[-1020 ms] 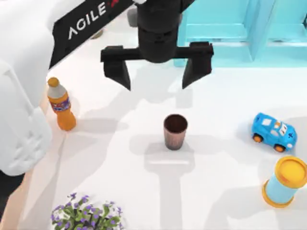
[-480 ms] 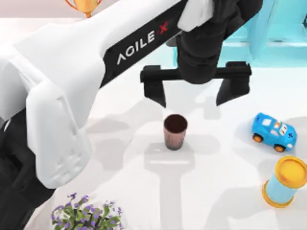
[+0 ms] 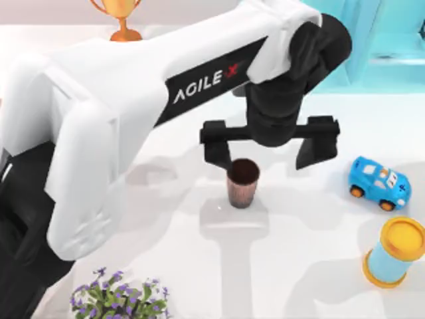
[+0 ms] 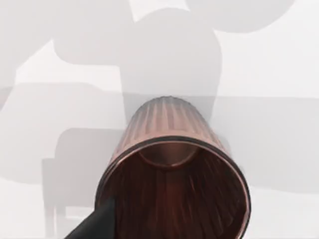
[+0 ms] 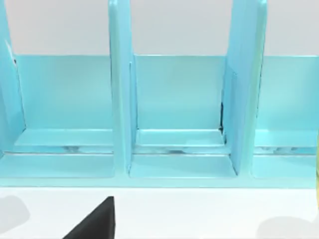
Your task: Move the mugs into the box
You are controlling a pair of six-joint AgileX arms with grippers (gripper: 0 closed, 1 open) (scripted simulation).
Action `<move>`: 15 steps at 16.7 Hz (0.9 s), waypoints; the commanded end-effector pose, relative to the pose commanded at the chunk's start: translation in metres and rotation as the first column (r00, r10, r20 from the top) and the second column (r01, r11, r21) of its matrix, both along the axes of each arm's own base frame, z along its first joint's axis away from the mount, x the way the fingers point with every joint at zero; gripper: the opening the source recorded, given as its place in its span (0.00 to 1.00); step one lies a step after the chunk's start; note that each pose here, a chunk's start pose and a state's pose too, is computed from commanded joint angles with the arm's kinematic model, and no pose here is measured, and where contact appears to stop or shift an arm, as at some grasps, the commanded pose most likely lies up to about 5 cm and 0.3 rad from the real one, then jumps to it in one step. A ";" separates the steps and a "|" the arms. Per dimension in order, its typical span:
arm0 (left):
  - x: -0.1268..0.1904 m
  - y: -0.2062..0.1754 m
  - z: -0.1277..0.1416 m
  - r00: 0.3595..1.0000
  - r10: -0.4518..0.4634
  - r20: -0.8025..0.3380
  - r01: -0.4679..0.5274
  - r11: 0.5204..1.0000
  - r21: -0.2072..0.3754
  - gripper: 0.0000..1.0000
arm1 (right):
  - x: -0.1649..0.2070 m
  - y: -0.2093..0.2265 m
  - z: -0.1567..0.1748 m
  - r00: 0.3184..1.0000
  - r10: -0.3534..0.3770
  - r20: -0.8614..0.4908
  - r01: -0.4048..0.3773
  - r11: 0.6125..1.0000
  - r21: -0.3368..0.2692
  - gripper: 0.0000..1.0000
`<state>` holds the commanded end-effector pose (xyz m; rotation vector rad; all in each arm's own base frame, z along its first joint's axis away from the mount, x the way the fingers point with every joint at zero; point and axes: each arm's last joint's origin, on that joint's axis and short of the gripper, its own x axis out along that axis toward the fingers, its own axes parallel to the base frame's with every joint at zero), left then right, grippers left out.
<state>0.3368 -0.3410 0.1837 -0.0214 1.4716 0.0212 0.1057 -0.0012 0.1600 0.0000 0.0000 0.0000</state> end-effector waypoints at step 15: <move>0.000 0.002 -0.036 1.000 0.000 -0.001 0.000 1.000 0.001 0.47 | 0.000 0.000 0.000 1.000 0.000 0.000 0.000 1.000 0.000 1.00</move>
